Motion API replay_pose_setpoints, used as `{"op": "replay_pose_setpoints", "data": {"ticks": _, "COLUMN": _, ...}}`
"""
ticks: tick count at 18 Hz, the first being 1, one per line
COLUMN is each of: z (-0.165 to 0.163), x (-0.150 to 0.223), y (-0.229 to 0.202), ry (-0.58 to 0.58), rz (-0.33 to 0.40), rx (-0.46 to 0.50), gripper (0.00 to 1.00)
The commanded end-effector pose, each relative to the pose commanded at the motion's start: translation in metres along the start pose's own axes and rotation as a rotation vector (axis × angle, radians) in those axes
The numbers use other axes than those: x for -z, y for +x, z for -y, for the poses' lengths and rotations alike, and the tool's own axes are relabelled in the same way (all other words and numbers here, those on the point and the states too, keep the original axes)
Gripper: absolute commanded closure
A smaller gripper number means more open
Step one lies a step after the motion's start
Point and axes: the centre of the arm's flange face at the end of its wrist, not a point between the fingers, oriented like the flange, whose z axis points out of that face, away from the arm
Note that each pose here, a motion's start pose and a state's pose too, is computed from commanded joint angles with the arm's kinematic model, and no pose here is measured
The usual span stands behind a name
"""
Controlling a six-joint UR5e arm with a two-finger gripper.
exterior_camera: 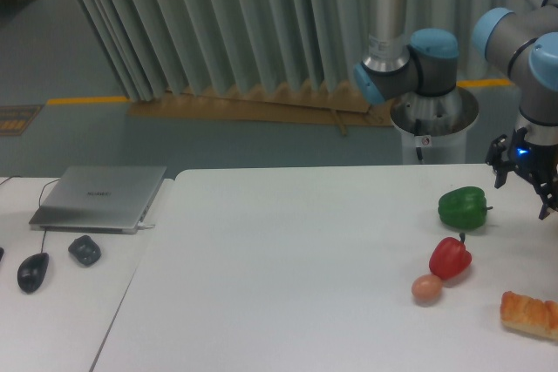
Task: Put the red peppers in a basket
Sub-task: 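Move the gripper over the green pepper and lower slightly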
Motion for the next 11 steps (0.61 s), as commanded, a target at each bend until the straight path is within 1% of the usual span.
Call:
{"op": "replay_pose_setpoints", "data": {"ticks": 4, "z": 0.005, "x": -0.002, "y": 0.005, "ry": -0.002, "rz": 0.000, "rx": -0.004, "gripper": 0.00}}
{"op": "replay_pose_setpoints", "data": {"ticks": 11, "z": 0.002, "x": -0.010, "y": 0.011, "ry": -0.016, "rz": -0.015, "rx": 0.035, "gripper": 0.00}}
